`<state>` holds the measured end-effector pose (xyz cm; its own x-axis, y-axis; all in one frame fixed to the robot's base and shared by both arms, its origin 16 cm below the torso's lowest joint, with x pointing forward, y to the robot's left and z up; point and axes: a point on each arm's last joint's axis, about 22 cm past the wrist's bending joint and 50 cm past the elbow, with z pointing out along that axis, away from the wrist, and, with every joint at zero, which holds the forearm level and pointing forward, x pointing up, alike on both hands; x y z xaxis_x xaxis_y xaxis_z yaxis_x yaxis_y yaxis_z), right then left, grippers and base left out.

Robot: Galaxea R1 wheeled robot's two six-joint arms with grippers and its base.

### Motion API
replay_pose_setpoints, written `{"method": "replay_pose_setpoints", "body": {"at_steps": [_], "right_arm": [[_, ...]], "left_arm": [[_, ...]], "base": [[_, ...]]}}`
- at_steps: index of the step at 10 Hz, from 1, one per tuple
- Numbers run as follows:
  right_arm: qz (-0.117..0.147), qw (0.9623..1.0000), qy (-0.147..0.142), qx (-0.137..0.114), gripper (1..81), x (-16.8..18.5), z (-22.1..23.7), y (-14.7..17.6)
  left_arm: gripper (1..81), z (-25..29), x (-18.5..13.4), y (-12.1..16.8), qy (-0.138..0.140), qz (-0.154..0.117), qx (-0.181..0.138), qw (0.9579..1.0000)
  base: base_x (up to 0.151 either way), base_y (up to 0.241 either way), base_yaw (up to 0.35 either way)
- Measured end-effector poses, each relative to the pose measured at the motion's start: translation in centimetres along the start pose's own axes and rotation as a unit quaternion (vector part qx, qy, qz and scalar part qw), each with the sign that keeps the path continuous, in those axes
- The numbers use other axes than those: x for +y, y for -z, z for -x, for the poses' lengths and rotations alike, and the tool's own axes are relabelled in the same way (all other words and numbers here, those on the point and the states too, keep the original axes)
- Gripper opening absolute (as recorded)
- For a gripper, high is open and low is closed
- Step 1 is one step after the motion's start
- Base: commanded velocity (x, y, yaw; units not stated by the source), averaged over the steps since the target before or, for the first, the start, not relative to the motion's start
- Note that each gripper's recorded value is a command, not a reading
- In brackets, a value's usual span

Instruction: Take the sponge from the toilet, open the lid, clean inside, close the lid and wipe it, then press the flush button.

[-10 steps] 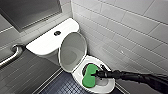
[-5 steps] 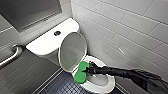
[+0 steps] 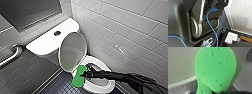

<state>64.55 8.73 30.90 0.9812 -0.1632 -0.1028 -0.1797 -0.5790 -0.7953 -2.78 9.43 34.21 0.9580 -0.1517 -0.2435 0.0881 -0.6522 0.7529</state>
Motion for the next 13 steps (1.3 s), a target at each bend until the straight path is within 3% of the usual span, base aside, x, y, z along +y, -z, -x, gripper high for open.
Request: {"method": "replay_pose_setpoints", "body": {"at_steps": [5,13], "right_arm": [[0.004,0.9997,-0.018,-0.016,1.0,4.3,2.9,3.8],[0.038,0.9973,-0.060,-0.018,1.0,12.9,6.2,15.2]], "left_arm": [[81.1,0.0,0.0,0.0,0.000,0.000,0.000,1.0000],[81.1,-0.4,0.0,-0.1,-0.004,0.001,0.002,1.0000]], "base": [[0.000,0.000,0.000],[0.000,0.000,0.000]]}}
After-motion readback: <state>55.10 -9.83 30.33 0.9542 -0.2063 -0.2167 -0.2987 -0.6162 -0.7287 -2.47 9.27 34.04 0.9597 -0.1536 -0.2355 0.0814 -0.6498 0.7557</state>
